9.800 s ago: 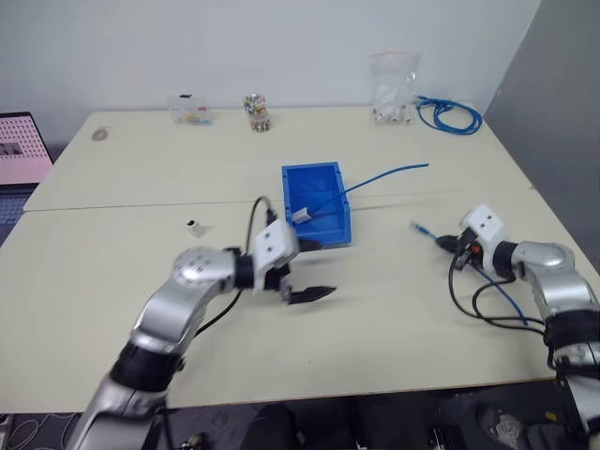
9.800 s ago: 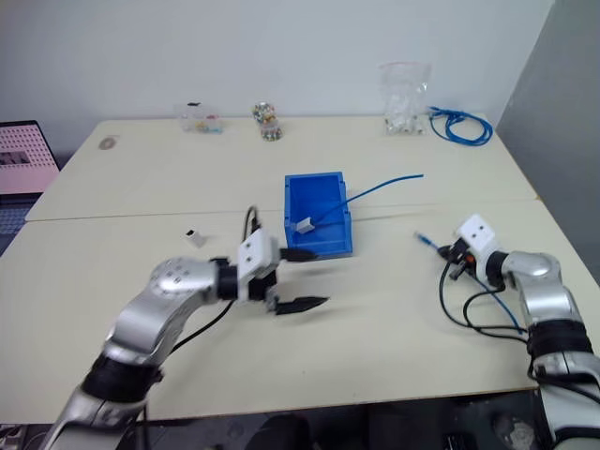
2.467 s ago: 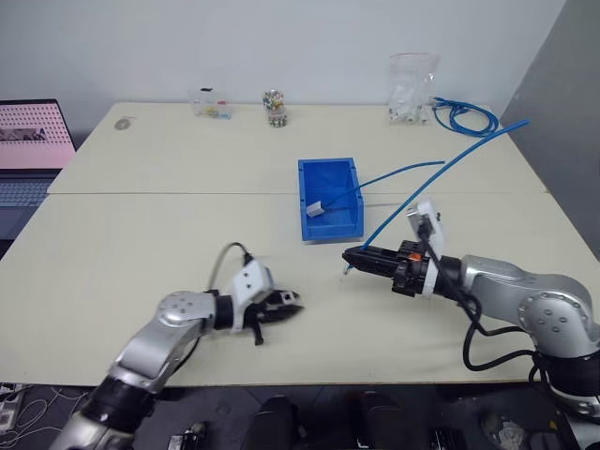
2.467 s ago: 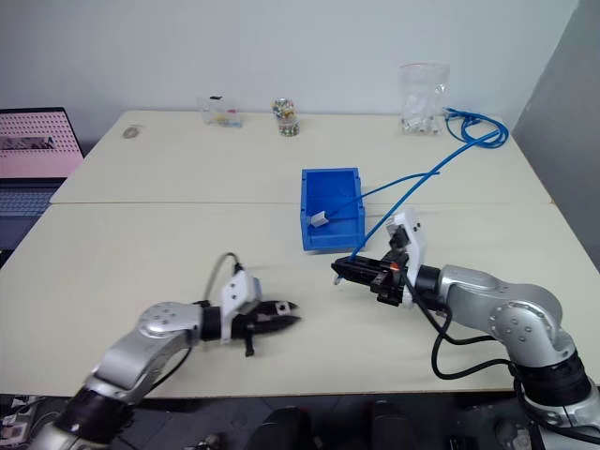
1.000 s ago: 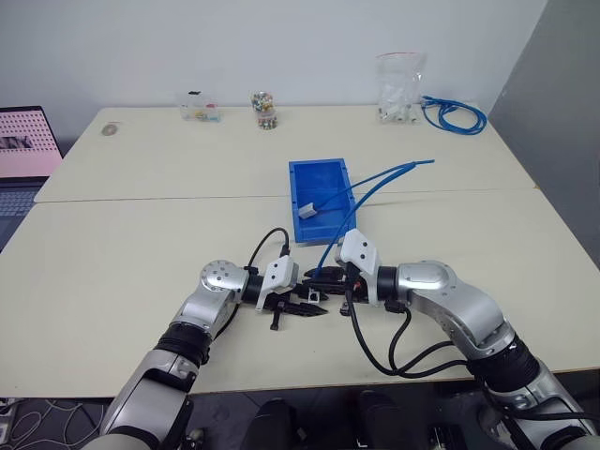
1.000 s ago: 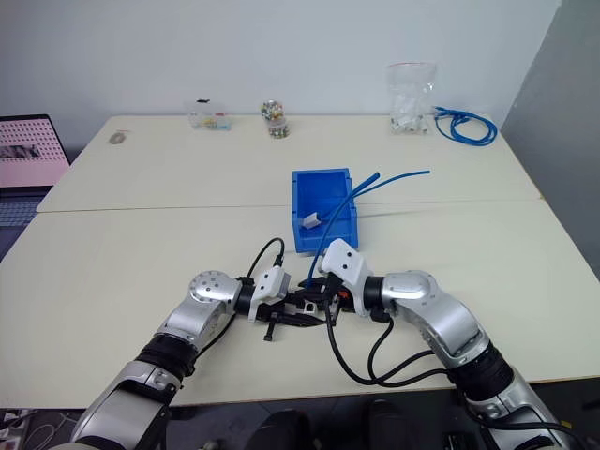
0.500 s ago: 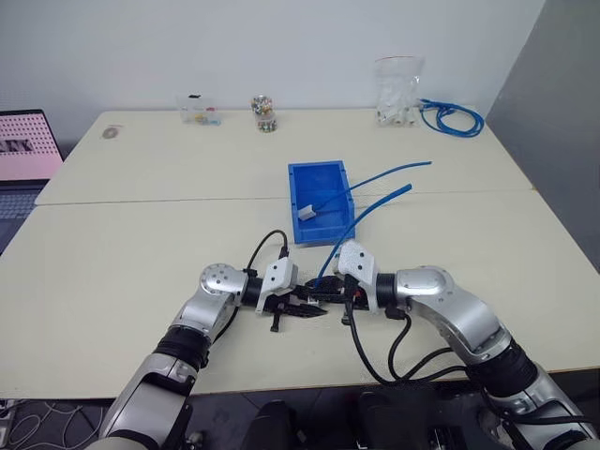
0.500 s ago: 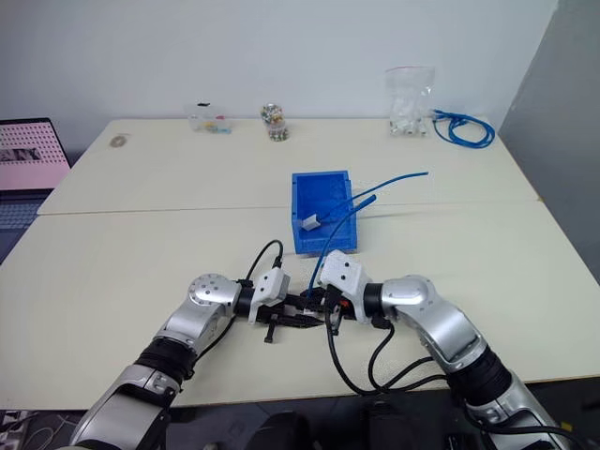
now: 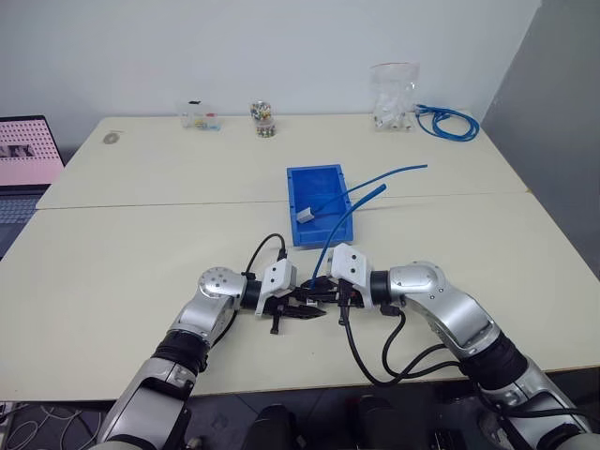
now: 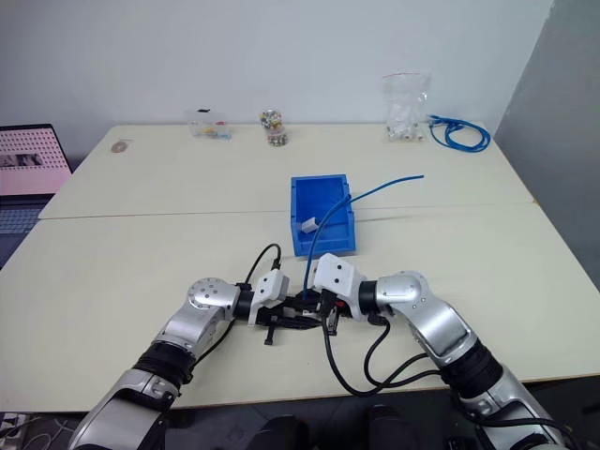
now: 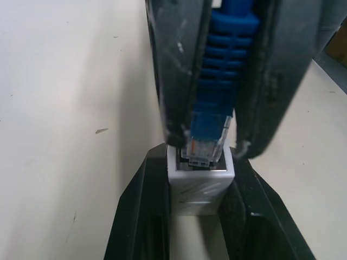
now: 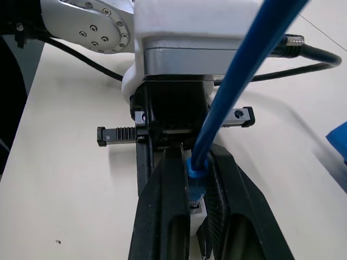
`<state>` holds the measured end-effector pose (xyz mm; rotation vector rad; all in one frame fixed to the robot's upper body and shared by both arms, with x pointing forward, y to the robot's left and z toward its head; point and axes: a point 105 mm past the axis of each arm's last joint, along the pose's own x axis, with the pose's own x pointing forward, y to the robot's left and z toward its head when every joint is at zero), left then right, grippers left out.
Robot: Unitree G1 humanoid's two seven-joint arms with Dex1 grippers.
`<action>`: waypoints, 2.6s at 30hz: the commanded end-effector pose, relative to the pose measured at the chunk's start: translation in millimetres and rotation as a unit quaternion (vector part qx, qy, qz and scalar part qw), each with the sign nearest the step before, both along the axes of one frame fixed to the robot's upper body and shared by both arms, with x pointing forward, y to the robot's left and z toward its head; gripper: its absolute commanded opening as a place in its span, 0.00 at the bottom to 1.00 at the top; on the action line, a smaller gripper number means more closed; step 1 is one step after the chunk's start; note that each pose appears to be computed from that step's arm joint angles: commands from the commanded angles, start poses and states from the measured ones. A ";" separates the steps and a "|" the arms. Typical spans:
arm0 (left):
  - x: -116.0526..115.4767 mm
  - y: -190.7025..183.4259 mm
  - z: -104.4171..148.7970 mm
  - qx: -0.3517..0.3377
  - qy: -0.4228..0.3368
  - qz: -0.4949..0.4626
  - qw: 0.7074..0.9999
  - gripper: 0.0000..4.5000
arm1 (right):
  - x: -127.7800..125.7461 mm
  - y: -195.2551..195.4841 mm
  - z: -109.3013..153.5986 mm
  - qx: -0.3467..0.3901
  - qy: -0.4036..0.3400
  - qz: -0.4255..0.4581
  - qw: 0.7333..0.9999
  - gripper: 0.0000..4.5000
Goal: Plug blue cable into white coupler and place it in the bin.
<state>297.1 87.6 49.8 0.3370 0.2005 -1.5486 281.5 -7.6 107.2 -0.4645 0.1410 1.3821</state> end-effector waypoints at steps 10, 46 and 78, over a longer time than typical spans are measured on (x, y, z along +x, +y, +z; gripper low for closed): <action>-10.1 7.8 -19.6 0.032 0.024 0.005 0.999 0.18 | -6.9 -13.2 -32.4 -0.073 -0.002 0.083 0.994 0.03; -20.0 26.1 94.3 -0.173 -0.067 0.393 0.901 1.00 | 135.0 -39.5 119.6 0.236 0.228 -0.294 0.898 0.03; 4.5 95.1 66.1 -0.131 -0.082 0.639 0.754 1.00 | 28.3 -139.1 46.4 0.126 -0.118 -0.484 0.858 0.75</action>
